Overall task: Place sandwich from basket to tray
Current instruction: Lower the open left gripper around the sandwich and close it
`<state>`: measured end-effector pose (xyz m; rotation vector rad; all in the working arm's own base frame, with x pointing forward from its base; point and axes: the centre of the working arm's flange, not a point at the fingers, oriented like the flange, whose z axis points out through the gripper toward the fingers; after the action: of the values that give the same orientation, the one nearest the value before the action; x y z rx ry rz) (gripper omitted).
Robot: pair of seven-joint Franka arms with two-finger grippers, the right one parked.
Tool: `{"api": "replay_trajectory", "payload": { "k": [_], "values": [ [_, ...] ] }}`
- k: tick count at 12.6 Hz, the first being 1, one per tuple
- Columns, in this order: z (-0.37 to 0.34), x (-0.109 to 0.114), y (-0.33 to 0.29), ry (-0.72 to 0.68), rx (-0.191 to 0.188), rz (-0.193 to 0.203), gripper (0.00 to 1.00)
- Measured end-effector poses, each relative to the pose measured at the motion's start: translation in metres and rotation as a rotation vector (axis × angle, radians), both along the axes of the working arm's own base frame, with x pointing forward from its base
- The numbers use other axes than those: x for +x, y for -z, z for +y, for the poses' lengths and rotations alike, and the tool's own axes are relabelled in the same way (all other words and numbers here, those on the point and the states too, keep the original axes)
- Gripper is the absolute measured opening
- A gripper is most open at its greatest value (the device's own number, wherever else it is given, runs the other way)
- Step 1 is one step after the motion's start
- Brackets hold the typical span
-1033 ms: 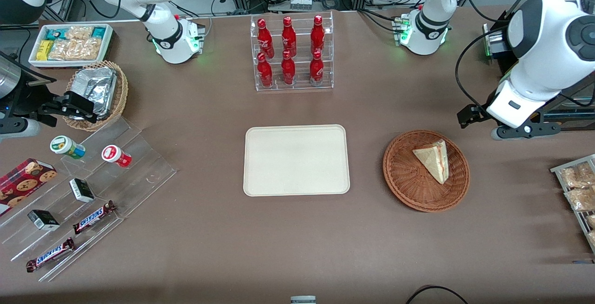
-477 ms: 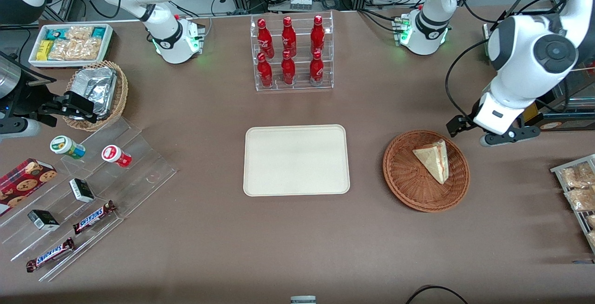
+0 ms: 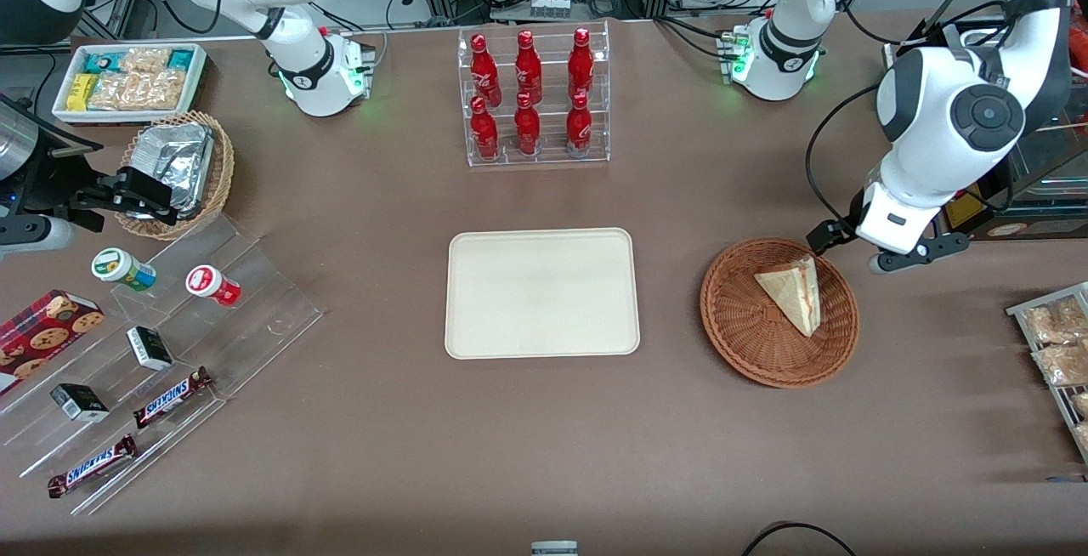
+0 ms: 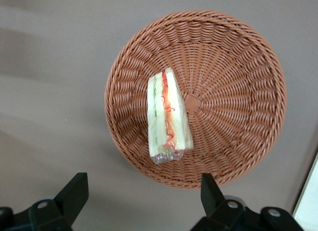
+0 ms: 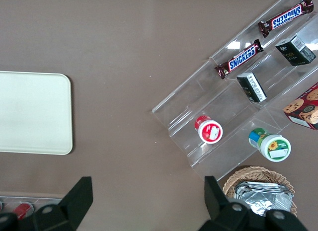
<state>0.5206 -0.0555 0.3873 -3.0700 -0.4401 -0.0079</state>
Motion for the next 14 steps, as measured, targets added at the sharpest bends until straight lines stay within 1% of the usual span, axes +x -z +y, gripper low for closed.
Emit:
{"api": "replay_trajectory", "payload": {
  "k": [2, 4, 7, 10, 14],
  "values": [
    [0.000, -0.001, 0.022, -0.022, -0.007, -0.012, 1.00],
    [0.002, -0.004, 0.047, -0.029, -0.013, -0.006, 1.00],
    [0.011, 0.001, 0.077, -0.048, -0.024, -0.006, 1.00],
    [0.012, 0.006, 0.103, -0.053, -0.039, -0.025, 1.00],
    [0.011, 0.007, 0.116, -0.131, -0.048, -0.025, 1.00]
  ]
}}
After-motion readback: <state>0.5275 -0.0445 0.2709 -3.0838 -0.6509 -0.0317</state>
